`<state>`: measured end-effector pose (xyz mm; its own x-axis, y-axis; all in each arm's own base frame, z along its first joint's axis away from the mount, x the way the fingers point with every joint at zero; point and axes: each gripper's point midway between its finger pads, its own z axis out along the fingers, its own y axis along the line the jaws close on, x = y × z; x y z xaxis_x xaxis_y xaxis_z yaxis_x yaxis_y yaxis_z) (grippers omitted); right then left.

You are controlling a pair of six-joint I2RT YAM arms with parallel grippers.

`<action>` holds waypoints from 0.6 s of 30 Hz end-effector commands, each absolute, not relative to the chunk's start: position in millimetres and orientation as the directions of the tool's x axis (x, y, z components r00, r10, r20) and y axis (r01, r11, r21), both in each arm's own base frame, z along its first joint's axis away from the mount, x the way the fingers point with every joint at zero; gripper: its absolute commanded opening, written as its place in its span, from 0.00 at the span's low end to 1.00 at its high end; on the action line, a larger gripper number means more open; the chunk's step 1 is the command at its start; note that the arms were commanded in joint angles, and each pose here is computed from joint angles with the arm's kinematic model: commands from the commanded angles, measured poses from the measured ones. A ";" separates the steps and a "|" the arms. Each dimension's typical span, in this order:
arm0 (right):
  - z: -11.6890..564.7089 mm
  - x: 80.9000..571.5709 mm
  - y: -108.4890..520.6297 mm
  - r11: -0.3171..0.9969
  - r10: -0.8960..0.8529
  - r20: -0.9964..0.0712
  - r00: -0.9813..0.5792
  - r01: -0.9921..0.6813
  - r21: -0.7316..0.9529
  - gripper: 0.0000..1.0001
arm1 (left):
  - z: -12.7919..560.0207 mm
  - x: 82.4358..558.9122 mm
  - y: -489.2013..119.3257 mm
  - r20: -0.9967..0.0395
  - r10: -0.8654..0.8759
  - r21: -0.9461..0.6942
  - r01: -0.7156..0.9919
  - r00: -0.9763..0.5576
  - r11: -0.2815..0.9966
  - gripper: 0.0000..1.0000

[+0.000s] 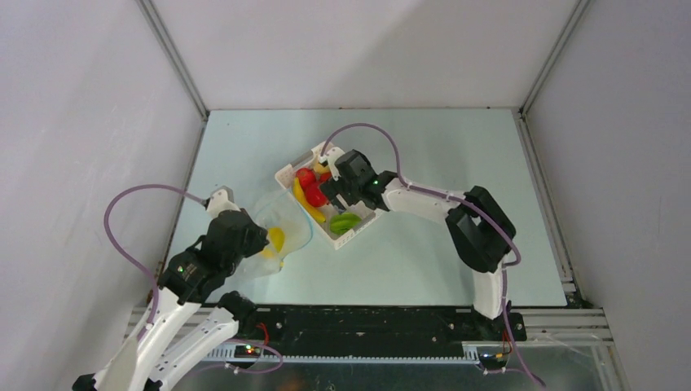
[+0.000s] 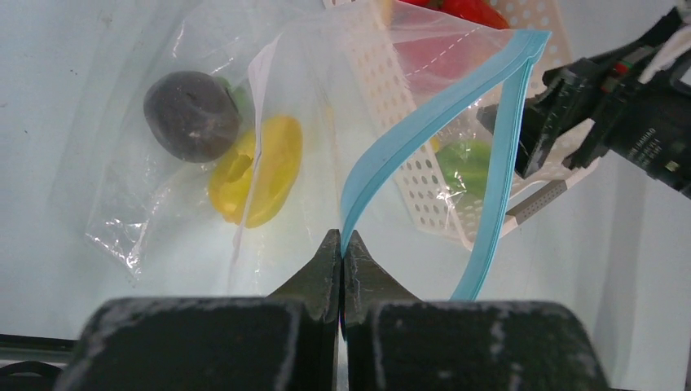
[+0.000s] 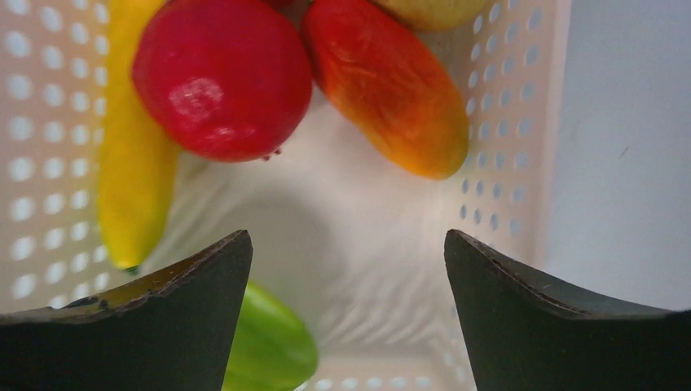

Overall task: Place the food in the zip-top bag and seal the zipper
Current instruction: Pick up the fake fruit from the bin.

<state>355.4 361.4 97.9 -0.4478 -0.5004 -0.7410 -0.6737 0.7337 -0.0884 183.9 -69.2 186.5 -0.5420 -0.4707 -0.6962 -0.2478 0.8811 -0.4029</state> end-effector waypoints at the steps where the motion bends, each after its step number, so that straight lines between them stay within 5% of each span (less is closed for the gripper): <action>1: 114.5 390.3 372.1 0.625 -0.624 -0.741 -0.249 -0.728 -0.282 0.92 | 191.2 188.3 -63.8 -0.725 -0.454 -0.379 -0.250 -0.518 0.891 0.00; 18: 76.5 423.4 392.8 0.461 -0.755 -0.648 -0.100 -0.783 -0.417 0.88 | 184.4 190.0 -64.6 -0.719 -0.450 -0.366 -0.261 -0.529 0.893 0.00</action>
